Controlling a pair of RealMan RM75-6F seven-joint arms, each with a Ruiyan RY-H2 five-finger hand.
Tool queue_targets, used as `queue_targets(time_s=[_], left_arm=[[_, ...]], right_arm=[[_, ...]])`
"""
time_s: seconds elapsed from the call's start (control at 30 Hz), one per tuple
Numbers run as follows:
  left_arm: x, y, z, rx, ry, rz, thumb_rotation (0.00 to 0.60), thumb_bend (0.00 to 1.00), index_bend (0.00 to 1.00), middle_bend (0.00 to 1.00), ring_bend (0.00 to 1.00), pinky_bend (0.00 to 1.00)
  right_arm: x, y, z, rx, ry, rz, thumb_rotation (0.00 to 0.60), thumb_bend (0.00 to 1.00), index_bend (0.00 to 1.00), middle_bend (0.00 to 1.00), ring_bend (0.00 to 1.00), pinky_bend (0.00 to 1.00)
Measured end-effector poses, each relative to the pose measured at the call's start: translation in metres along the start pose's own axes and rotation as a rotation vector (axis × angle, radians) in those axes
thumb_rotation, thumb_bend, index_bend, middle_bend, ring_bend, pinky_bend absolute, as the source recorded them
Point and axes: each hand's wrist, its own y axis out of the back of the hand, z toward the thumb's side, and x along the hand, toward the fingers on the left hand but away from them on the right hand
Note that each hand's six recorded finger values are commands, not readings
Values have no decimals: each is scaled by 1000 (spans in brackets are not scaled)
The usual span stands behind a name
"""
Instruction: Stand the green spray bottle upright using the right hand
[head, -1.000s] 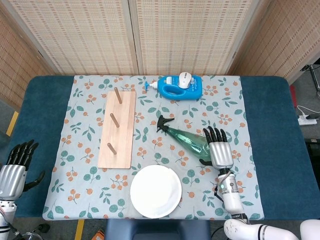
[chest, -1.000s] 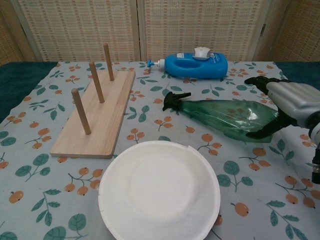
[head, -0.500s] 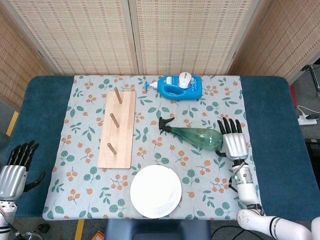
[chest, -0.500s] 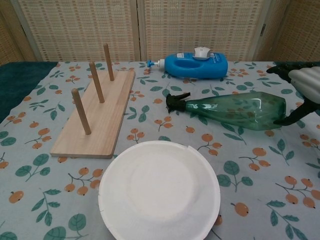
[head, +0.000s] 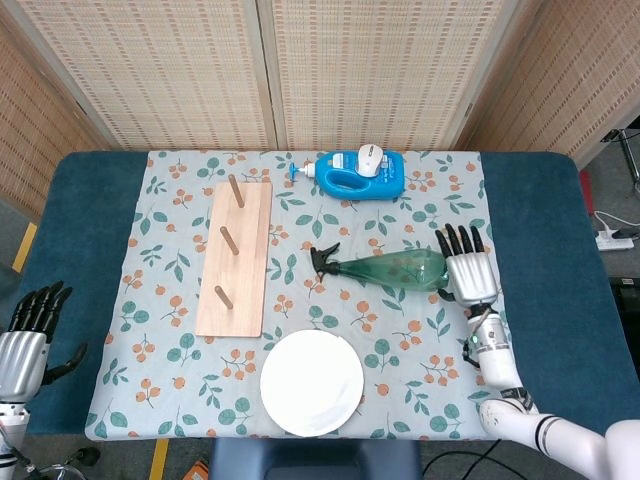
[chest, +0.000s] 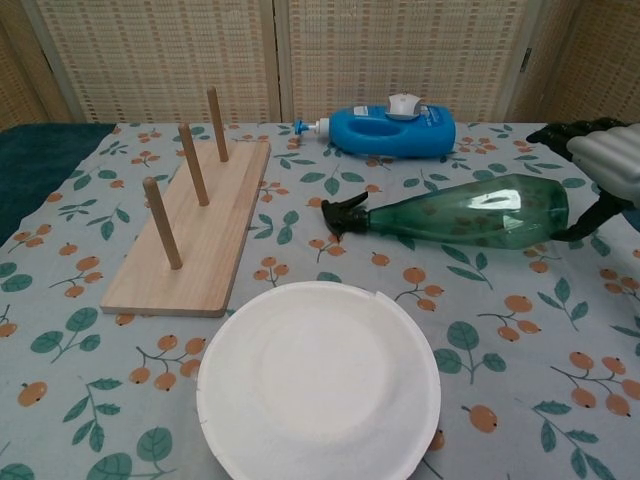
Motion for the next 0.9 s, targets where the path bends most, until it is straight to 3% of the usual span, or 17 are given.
queue_targets(time_s=[0.27,0.4,0.6,0.73,0.9], left_arm=[[0,1,-2,-8,5,1,600,285,0,0,0,0],[2,1,-2,-9,6,3,600,284,0,0,0,0],[4,3,-1,-17,-1,8,600,285,0,0,0,0],[4,4,0,-22,-9,8,600,285,0,0,0,0],[3,4,2,-16,-23,14,600,284,0,0,0,0]], right_arm=[[-15,1,0,17,16,3,600,0,0,0,0,0],[-12,16,10,6,55,-27,600,0,0,0,0,0],[1,46,34,-20,107,-14,600,0,3,0,0,0],[4,65,51,1,116,0,600,0,55,35,0,0],[-9,71,78,-22,123,13,600,0,156,131,0,34]])
